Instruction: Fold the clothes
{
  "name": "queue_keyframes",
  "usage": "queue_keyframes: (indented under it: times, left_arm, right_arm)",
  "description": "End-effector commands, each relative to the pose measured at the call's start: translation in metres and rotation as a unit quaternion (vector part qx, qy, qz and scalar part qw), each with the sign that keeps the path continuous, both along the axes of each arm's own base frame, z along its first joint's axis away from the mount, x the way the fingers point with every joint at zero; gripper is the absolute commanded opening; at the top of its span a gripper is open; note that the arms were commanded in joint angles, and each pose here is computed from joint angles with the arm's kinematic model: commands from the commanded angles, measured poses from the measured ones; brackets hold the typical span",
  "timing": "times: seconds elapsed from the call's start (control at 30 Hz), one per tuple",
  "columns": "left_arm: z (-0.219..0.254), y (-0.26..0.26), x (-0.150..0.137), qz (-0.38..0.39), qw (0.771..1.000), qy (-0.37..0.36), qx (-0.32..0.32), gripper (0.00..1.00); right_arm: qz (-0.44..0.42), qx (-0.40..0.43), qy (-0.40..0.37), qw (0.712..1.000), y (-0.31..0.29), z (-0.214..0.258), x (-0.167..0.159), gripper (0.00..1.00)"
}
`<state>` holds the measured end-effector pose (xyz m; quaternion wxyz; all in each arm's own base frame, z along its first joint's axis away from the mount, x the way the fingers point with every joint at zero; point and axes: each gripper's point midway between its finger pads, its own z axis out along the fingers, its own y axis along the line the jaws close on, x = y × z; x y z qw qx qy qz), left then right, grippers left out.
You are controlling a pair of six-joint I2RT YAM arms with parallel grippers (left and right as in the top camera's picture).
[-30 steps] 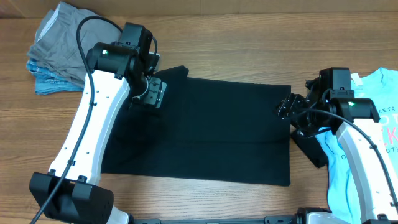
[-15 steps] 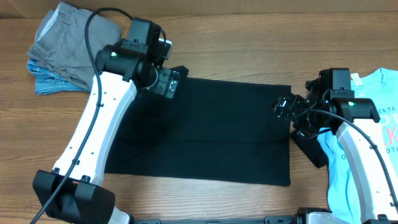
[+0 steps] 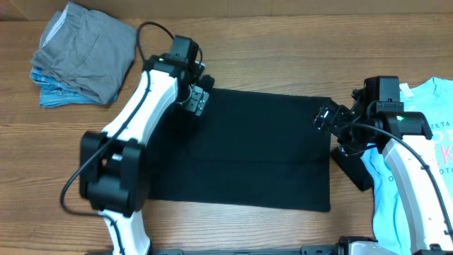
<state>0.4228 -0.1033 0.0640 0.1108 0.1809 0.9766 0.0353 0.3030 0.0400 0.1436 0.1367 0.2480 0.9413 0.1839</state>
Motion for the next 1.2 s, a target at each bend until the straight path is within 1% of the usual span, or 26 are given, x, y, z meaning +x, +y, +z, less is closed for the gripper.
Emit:
queue_keyframes:
  times: [0.0,0.07,0.23,0.3,0.37,0.4,0.47,0.57,0.6,0.67,0.73,0.77,0.9,1.03,1.17]
  left_arm:
    - [-0.032,0.004,-0.001,-0.006,0.999,0.028,0.020,0.78]
    - [-0.044,0.004,0.000,0.000,0.999,0.033,0.020,0.76]
    - [-0.061,0.004,-0.001,0.000,0.999,0.048,0.024,0.61]
    - [-0.067,0.005,-0.004,0.002,0.998,0.058,0.026,0.57]
    - [-0.069,0.005,-0.007,0.001,0.998,0.064,0.027,0.49]
    - [-0.070,0.005,-0.008,0.001,0.997,0.066,0.028,0.42]
    - [-0.070,0.005,-0.008,0.001,0.997,0.066,0.028,0.36]
    - [-0.070,0.005,-0.008,0.004,0.997,0.067,0.028,0.22]
    - [-0.068,0.007,-0.008,0.017,0.997,0.066,0.031,0.18]
    - [-0.064,0.011,-0.006,0.030,0.997,0.062,0.038,0.13]
    - [-0.059,0.011,-0.004,0.032,0.997,0.061,0.040,0.06]
    - [-0.056,0.011,-0.003,0.033,0.997,0.060,0.040,0.04]
    - [-0.036,0.019,0.006,0.047,0.996,0.047,0.067,0.04]
    - [-0.013,0.029,0.013,0.054,0.993,0.035,0.098,0.04]
    - [0.004,0.039,0.016,0.058,0.990,0.029,0.126,0.04]
  right_arm:
    - [-0.014,-0.021,-0.022,0.999,-0.009,0.011,0.005,1.00]
    - [-0.015,-0.024,-0.021,0.999,-0.010,0.011,0.005,1.00]
    - [-0.016,-0.025,-0.020,0.999,-0.010,0.011,0.005,1.00]
    - [-0.016,-0.025,-0.020,0.999,-0.010,0.011,0.005,1.00]
    - [-0.016,-0.025,-0.020,0.999,-0.010,0.011,0.005,1.00]
    - [-0.016,-0.026,-0.020,0.999,-0.011,0.010,0.005,1.00]
    - [-0.017,-0.030,-0.020,0.999,-0.012,0.010,0.005,1.00]
    - [-0.020,-0.036,-0.020,0.999,-0.014,0.010,0.005,1.00]
    - [-0.021,-0.040,-0.019,0.999,-0.016,0.009,0.005,1.00]
    - [-0.024,-0.045,-0.019,0.999,-0.017,0.009,0.005,1.00]
    - [-0.026,-0.050,-0.023,0.998,-0.020,0.010,0.007,1.00]
    - [-0.028,-0.056,-0.026,0.998,-0.022,0.010,0.008,1.00]
    - [-0.033,-0.066,-0.042,0.996,-0.026,0.013,0.016,1.00]
    - [-0.029,-0.070,-0.077,0.994,-0.026,0.017,0.034,1.00]
    - [-0.011,-0.081,-0.103,0.991,-0.027,0.010,0.059,0.90]
